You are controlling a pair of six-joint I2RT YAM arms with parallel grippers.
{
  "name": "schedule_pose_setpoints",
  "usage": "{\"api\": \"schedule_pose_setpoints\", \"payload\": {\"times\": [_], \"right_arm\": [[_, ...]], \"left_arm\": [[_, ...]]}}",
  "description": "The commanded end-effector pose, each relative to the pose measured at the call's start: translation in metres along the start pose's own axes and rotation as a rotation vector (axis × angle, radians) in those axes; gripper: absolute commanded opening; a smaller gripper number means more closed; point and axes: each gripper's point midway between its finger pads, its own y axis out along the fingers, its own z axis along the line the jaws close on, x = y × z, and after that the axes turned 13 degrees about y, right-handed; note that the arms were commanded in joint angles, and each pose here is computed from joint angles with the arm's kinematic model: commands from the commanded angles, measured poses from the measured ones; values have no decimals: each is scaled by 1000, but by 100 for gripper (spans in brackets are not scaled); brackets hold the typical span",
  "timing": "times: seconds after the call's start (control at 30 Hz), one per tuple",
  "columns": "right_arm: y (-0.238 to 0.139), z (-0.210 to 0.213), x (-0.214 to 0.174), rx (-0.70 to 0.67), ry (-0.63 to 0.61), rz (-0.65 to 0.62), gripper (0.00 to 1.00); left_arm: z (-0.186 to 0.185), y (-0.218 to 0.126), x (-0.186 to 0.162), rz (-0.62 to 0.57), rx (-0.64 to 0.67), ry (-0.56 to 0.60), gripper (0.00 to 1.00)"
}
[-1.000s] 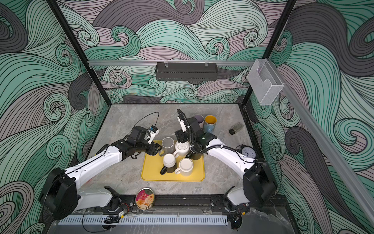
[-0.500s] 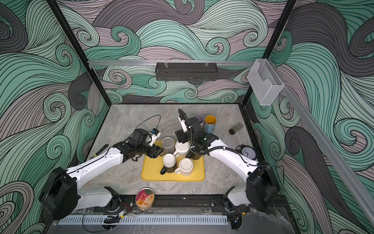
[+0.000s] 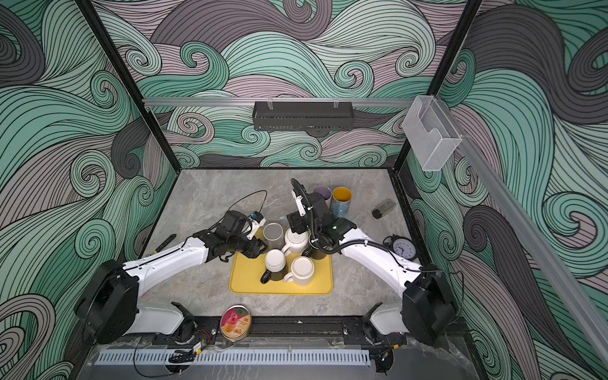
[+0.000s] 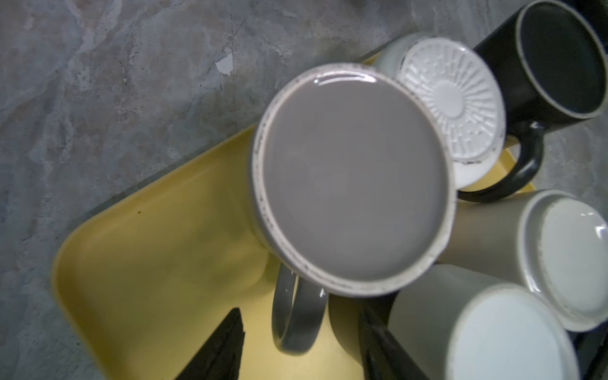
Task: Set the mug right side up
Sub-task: 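Grasp the grey mug with the left gripper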
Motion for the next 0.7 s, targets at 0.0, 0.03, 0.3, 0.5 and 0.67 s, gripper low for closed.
{"api": "schedule_pose_setpoints", "payload": {"times": [0.0, 0.03, 0.3, 0.5, 0.67], "right_arm": [[-5, -3, -1, -15, -2, -11, 76], [-5, -3, -2, -16, -2, -11, 76], [-5, -6, -7, -23, 4, -5, 76], [-6, -5, -10, -11, 20, 1, 75], [-7, -2, -10, 1, 26, -1, 74]], "left_arm": [[9, 9, 11, -13, 43, 39, 56], [10, 12, 11, -10, 42, 41, 56], [9, 23, 18, -6, 19, 60, 56], [9, 24, 23, -1, 15, 66, 50], [6, 25, 20, 11, -1, 66, 43]]}}
